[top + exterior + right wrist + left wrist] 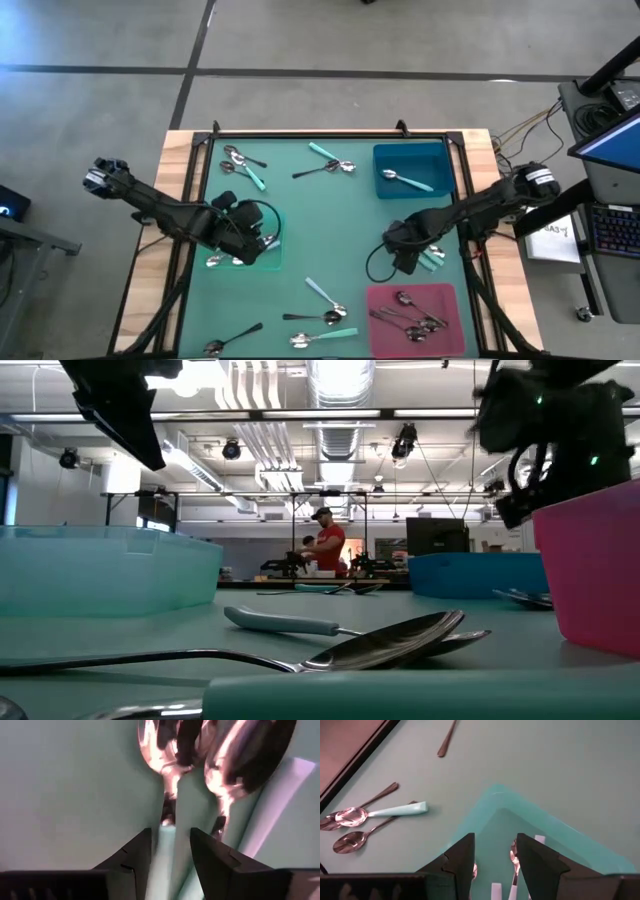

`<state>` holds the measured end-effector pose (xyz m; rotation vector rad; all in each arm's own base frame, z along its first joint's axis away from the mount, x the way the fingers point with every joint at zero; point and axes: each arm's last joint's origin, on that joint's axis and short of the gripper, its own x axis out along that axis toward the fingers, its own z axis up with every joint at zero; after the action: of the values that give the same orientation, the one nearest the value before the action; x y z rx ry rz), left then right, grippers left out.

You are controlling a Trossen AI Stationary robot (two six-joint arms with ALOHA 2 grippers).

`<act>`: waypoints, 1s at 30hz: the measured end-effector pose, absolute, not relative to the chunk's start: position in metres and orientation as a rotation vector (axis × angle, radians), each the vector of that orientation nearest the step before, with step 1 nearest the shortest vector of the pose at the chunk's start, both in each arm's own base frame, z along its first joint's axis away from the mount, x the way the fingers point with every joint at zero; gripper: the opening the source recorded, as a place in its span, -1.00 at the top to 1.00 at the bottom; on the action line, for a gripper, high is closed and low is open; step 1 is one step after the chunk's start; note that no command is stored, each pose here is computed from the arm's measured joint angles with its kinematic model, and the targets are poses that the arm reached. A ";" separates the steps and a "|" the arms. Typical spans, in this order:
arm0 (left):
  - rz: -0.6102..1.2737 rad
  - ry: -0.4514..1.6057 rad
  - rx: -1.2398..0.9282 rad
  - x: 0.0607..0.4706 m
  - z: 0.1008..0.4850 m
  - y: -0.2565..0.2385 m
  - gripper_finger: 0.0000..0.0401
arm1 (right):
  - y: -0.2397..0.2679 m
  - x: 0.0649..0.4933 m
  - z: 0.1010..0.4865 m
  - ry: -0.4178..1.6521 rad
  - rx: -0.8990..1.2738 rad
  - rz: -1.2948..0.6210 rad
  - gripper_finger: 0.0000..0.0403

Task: Sort silverware by color (type)
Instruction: Put the green spoon into the blue bin

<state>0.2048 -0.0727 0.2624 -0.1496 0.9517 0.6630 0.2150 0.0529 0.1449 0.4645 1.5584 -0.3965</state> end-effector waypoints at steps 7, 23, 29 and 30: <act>0.663 0.954 -0.148 0.205 0.262 -0.073 0.35 | 0.050 0.221 0.140 1.553 0.472 -0.377 0.52; 0.723 0.937 -0.152 0.208 0.264 -0.062 0.35 | 0.040 0.234 0.213 1.318 0.411 -0.116 0.86; 0.809 0.876 -0.150 0.213 0.269 -0.049 0.35 | 0.000 0.235 0.259 1.114 0.199 -0.244 0.86; 0.819 0.872 -0.157 0.213 0.270 -0.047 0.35 | -0.007 0.234 0.263 1.103 0.177 -0.268 0.86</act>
<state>0.2133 -0.0469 0.2703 -0.1571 0.8719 0.8194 0.2336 -0.0073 0.2633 0.1773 1.1033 -0.2681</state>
